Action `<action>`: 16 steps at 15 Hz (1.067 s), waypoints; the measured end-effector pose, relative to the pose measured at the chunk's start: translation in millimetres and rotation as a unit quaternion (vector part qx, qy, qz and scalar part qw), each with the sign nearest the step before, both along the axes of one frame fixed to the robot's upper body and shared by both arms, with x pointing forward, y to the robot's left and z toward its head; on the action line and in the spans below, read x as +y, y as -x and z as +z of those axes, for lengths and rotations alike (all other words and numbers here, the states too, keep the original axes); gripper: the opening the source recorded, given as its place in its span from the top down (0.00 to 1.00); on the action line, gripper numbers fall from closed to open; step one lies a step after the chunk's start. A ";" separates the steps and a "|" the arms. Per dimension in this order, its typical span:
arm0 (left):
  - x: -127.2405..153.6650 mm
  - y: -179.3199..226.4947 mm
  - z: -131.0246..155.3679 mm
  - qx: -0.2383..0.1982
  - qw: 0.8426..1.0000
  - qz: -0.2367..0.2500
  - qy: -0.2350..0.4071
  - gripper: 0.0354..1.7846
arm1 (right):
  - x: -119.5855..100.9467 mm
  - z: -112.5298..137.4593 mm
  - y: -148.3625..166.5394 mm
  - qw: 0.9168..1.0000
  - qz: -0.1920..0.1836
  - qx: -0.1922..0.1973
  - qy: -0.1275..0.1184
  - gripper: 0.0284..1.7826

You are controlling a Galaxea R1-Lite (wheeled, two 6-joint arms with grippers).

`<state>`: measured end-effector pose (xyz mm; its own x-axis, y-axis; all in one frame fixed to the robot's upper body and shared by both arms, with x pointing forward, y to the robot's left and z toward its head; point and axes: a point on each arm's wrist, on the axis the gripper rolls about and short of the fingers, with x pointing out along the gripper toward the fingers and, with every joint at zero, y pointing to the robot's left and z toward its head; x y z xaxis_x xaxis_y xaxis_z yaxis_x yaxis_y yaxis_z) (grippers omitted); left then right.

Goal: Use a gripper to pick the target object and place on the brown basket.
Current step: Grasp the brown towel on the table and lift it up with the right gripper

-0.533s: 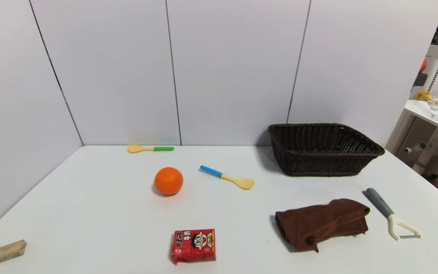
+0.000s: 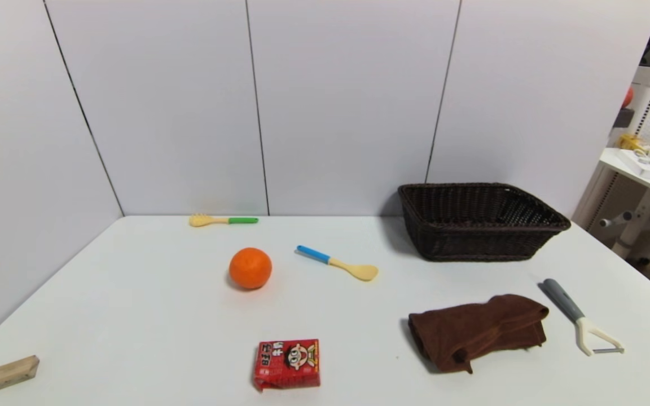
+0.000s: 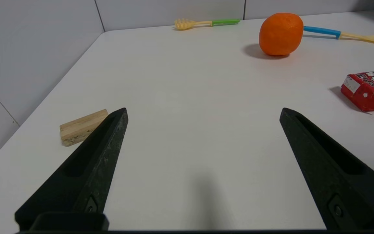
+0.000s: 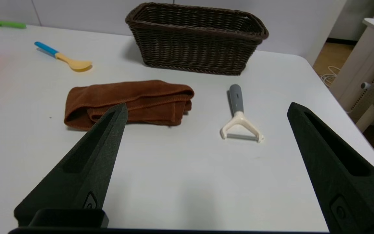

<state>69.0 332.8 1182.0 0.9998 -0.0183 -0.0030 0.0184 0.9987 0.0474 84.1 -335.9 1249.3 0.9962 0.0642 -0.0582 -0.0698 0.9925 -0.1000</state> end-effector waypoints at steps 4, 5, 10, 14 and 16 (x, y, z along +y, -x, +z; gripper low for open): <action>0.0 0.0 0.0 0.000 1.000 0.000 0.000 0.06 | 6.2 68.0 -58.3 0.993 0.069 0.058 0.076 0.05; 0.0 0.0 0.0 0.000 1.000 0.000 0.000 0.06 | 9.9 80.8 -77.7 0.988 0.098 0.069 0.097 0.05; 0.0 0.0 0.0 0.000 1.000 0.000 0.000 0.06 | 32.9 107.6 -173.6 0.922 0.274 0.157 0.224 0.05; 0.0 0.0 0.0 0.000 1.000 0.000 0.000 0.06 | 36.6 79.5 -218.4 0.824 0.381 0.265 0.326 0.05; 0.0 0.0 0.0 0.000 1.000 0.000 0.000 0.06 | 31.2 61.9 -236.1 0.778 0.419 0.280 0.374 0.05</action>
